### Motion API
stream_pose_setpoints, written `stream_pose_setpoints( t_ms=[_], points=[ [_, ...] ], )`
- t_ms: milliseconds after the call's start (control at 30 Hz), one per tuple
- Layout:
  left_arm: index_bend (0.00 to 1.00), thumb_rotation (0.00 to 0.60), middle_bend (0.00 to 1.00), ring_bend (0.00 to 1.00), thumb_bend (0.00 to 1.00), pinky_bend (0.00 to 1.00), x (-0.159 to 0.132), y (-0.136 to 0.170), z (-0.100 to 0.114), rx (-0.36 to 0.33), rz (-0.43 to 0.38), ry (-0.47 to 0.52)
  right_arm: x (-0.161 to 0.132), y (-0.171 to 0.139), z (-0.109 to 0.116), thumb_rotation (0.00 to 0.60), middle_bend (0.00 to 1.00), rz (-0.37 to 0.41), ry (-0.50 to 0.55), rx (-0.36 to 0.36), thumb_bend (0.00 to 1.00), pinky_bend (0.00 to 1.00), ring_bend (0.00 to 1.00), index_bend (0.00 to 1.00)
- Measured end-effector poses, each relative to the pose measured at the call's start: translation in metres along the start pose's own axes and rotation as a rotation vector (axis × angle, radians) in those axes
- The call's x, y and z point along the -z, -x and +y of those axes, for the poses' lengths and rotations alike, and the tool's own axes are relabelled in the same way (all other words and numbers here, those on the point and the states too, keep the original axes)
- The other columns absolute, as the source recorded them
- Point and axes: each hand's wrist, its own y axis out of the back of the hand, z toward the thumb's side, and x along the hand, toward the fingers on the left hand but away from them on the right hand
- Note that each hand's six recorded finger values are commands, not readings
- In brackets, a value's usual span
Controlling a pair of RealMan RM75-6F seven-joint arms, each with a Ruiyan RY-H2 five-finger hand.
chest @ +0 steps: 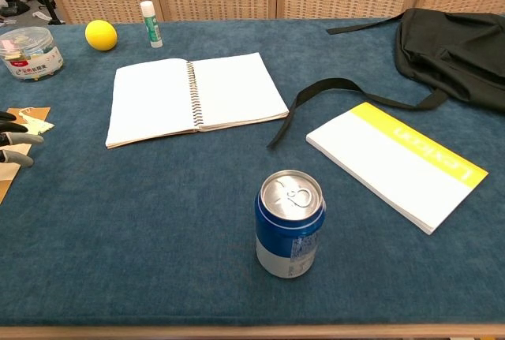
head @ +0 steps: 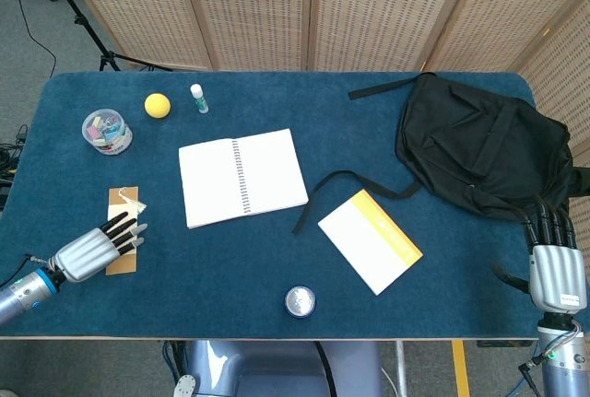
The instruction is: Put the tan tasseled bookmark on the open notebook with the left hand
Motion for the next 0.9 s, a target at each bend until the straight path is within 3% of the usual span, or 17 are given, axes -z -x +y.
stream_pose_setpoints(
  t_ms=[500, 700, 900],
  points=[
    [0.75, 0.600, 0.00, 0.00, 0.38, 0.00, -0.0037, 0.0011, -0.0054, 0.007, 0.013, 0.031, -0.0006, -0.0002, -0.0016, 0.600, 0.00, 0.001, 0.002, -0.008, 0.00, 0.05, 0.00, 0.15],
    [0.84, 0.600, 0.00, 0.00, 0.40, 0.00, -0.0038, 0.0013, -0.0030, -0.007, 0.014, 0.033, -0.0006, -0.0002, -0.0019, 0.600, 0.00, 0.002, 0.001, -0.008, 0.00, 0.05, 0.00, 0.15],
    [0.88, 0.600, 0.00, 0.00, 0.41, 0.00, -0.0053, 0.0045, -0.0039, -0.012, 0.017, 0.038, -0.0004, -0.0003, -0.0022, 0.600, 0.00, 0.002, 0.003, -0.009, 0.00, 0.05, 0.00, 0.15]
  ],
)
